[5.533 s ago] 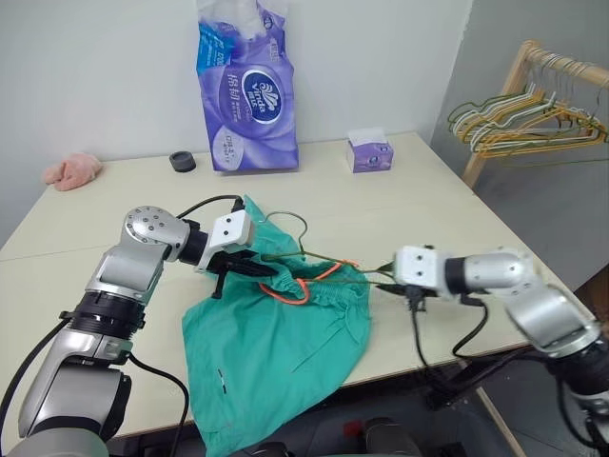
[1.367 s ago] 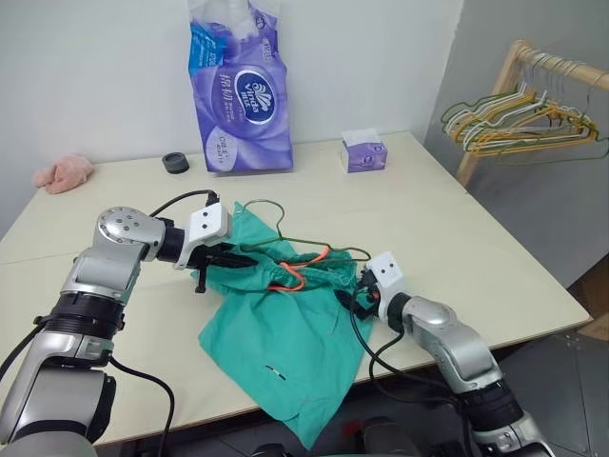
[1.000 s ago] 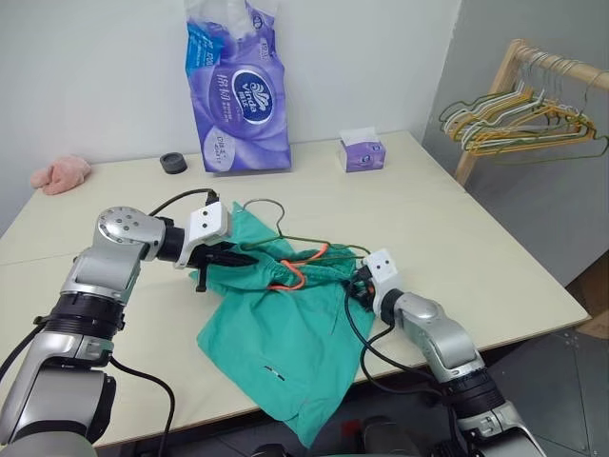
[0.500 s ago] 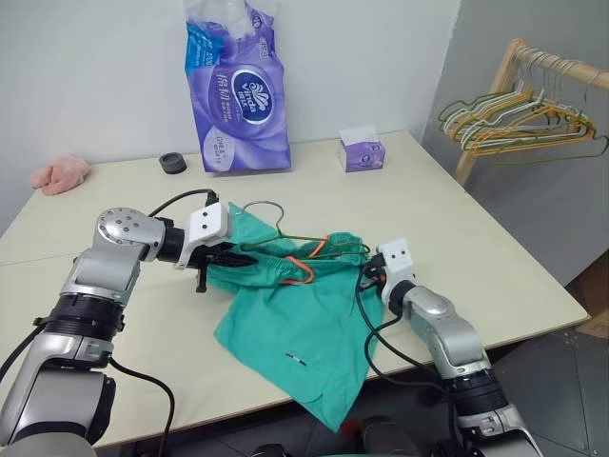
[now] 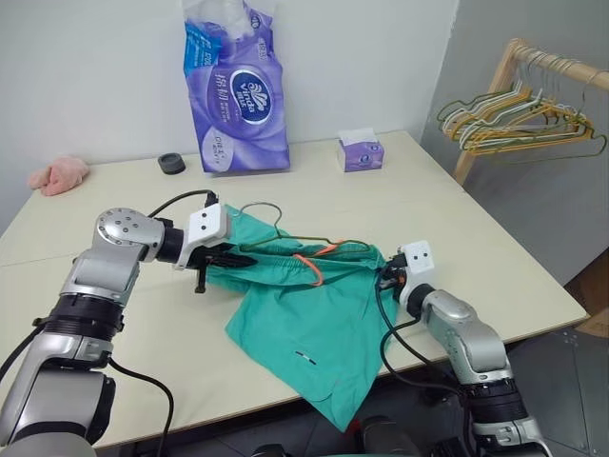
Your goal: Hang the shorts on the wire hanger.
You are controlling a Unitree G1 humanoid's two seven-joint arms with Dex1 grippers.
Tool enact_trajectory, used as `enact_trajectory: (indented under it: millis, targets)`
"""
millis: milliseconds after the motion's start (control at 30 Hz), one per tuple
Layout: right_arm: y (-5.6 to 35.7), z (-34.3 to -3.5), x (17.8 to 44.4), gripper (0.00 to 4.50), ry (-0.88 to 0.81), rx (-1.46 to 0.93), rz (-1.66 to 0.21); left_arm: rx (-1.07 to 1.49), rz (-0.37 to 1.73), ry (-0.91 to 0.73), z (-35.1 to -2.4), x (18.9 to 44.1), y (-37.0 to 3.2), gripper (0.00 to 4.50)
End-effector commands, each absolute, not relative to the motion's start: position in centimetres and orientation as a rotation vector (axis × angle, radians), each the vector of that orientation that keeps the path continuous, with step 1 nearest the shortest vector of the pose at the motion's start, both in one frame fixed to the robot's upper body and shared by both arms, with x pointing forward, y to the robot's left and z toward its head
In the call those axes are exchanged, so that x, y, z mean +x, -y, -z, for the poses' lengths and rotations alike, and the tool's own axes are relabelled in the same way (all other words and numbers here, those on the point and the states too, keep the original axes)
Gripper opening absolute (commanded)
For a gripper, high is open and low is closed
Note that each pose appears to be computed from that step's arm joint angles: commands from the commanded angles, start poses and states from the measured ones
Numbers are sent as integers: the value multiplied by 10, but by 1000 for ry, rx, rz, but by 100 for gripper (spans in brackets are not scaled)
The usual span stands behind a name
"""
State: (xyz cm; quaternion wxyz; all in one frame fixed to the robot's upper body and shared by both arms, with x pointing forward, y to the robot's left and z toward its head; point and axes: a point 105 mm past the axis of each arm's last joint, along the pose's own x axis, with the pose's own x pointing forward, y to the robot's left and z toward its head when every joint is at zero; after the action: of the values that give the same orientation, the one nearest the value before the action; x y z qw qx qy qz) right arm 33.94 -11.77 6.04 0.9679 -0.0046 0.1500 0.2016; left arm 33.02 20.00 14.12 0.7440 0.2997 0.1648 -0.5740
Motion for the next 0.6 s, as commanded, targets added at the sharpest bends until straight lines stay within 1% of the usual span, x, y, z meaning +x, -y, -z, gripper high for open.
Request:
enact_trajectory:
  millis: [33, 233, 333, 400, 467, 533, 600]
  targets:
    - [138, -85, 344, 4, -223, -76, -365, 704, 1217, -361, -151, 330, -213, 0]
    - [119, -104, 331, 4, -164, -218, -489, 739, 1209, -366, -145, 333, -212, 0]
    - [107, -112, 324, 4, -125, -374, -563, 750, 1204, -362, -142, 336, -210, 0]
    - [103, -114, 321, 4, -117, -437, -592, 755, 1203, -359, -141, 337, -208, 0]
    - [98, -117, 319, 4, -108, -496, -615, 765, 1204, -357, -140, 338, -206, 0]
    - [87, -127, 319, 4, -70, -639, -661, 792, 1214, -356, -134, 338, -202, 0]
    - [81, -133, 320, 4, -52, -708, -683, 814, 1219, -357, -130, 339, -199, 0]
